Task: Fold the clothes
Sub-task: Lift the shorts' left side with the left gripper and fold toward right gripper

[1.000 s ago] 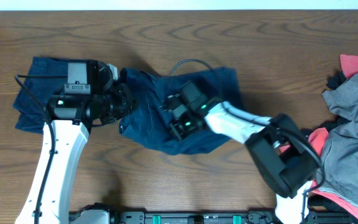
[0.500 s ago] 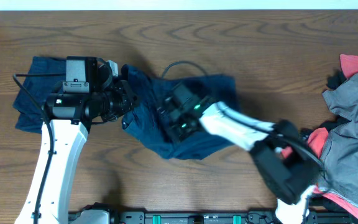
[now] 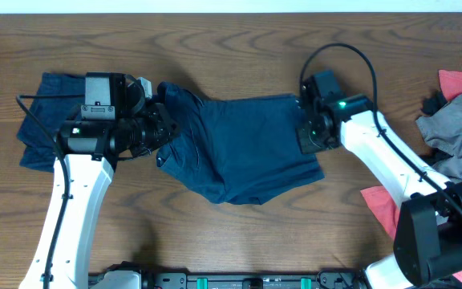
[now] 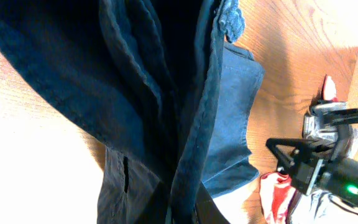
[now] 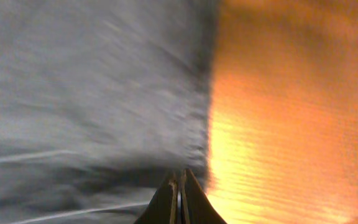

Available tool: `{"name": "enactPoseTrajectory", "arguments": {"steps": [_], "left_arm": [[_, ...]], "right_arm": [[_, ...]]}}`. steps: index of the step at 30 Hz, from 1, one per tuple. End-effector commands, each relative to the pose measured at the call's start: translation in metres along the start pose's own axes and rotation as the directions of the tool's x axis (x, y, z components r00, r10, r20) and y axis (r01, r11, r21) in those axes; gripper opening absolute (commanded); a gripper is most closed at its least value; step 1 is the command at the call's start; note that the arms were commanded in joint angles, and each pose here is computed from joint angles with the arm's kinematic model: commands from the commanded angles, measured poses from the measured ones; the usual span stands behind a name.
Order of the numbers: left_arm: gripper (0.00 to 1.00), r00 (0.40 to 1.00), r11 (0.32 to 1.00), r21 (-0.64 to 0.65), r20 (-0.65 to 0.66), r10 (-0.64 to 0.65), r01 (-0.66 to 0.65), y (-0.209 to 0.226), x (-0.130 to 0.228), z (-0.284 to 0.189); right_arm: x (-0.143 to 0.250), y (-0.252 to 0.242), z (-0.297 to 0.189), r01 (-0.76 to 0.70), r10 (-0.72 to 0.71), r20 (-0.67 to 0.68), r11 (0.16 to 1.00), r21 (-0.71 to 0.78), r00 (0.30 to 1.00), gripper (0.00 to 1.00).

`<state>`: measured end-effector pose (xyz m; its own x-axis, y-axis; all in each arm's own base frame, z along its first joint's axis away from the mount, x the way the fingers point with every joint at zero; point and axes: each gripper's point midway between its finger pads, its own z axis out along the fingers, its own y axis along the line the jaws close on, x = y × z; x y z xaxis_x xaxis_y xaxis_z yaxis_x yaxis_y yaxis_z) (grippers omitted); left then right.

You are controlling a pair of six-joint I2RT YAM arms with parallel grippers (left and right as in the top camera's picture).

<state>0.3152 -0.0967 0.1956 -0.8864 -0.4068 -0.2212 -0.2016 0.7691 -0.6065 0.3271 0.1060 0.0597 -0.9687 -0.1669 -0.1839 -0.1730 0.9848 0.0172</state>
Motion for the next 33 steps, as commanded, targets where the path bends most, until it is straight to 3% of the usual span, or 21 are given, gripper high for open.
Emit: {"name": "enactPoseTrajectory", "arguments": {"steps": [1, 6, 12, 20, 24, 33], "left_arm": [[0.06, 1.000, 1.000, 0.018, 0.024, 0.003, -0.004, -0.009, -0.008, -0.006], [0.06, 0.998, 0.999, 0.024, 0.028, -0.048, 0.047, -0.010, -0.009, -0.006], [0.07, 0.998, 0.998, 0.049, 0.028, -0.048, 0.047, -0.023, -0.007, -0.002], [0.07, 0.999, 0.991, 0.128, 0.016, -0.033, 0.030, -0.063, 0.004, 0.012], [0.07, 0.998, 0.992, 0.112, 0.014, -0.054, 0.052, -0.076, 0.011, 0.030], [0.06, 0.999, 0.977, 0.211, -0.044, -0.019, 0.027, -0.128, 0.034, 0.076]], "right_arm": [[0.019, -0.015, 0.021, 0.005, -0.003, -0.049, 0.999, 0.041, 0.999, 0.04], [0.040, -0.013, 0.046, 0.009, -0.008, -0.059, 1.000, 0.024, 0.998, 0.04], [0.053, 0.014, 0.068, 0.020, -0.023, -0.025, 0.994, -0.110, 0.999, 0.04], [0.070, 0.021, 0.077, 0.013, -0.018, -0.044, 0.994, -0.112, 0.999, 0.04], [0.071, 0.021, 0.077, -0.016, 0.010, -0.054, 0.994, -0.110, 0.999, 0.02], [0.074, 0.020, 0.077, -0.033, 0.026, -0.065, 0.994, -0.107, 0.998, 0.02]]}}
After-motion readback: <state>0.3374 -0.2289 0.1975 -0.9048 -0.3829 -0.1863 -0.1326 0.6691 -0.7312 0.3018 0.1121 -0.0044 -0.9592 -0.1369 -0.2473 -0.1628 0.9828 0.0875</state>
